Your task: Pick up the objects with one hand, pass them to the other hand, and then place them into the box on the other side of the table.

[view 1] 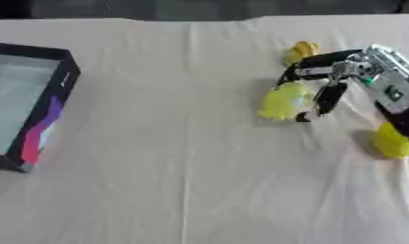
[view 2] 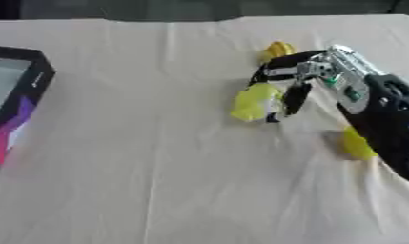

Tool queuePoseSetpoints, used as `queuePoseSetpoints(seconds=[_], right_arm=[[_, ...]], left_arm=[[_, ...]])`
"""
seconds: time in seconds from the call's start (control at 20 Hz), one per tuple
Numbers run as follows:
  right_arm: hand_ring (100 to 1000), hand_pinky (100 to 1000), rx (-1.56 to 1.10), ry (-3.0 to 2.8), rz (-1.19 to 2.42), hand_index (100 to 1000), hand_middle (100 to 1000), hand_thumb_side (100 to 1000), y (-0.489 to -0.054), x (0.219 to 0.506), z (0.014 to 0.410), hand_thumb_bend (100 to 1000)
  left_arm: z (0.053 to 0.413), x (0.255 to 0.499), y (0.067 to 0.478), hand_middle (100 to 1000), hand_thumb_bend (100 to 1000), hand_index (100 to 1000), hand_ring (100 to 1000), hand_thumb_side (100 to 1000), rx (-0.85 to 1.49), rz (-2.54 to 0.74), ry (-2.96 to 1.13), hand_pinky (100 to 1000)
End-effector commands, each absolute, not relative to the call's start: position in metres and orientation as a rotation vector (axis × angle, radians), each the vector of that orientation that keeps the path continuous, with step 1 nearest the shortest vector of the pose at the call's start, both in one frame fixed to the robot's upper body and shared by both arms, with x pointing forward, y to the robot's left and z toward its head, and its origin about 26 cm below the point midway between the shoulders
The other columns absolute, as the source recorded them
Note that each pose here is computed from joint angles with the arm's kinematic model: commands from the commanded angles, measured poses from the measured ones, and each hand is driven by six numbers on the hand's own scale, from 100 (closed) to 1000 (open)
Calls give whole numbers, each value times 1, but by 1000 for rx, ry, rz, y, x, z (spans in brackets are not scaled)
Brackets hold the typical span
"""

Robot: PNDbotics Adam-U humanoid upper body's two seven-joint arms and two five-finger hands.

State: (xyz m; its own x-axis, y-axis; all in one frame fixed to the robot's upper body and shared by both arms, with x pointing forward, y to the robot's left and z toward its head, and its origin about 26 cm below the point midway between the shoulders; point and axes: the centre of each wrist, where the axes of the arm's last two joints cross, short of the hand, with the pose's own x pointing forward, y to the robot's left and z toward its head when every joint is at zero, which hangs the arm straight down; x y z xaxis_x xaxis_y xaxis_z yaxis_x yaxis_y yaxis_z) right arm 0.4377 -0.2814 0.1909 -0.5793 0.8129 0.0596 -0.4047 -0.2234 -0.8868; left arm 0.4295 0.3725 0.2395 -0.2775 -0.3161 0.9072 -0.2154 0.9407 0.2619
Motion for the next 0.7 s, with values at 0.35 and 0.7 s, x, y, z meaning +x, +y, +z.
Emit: queuePoseSetpoints(seconds=[0.35, 0.7], right_arm=[[697, 827, -605, -1355, 1699, 537, 443, 100, -285, 434, 201, 105], [674, 817, -589, -1497, 1593, 530, 435, 100, -281, 417, 227, 100]], left_arm=[[252, 424, 377, 795, 767, 838, 796, 602, 409, -121, -1893, 898], [254, 420, 380, 788, 768, 834, 790, 597, 433, -158, -1896, 890]])
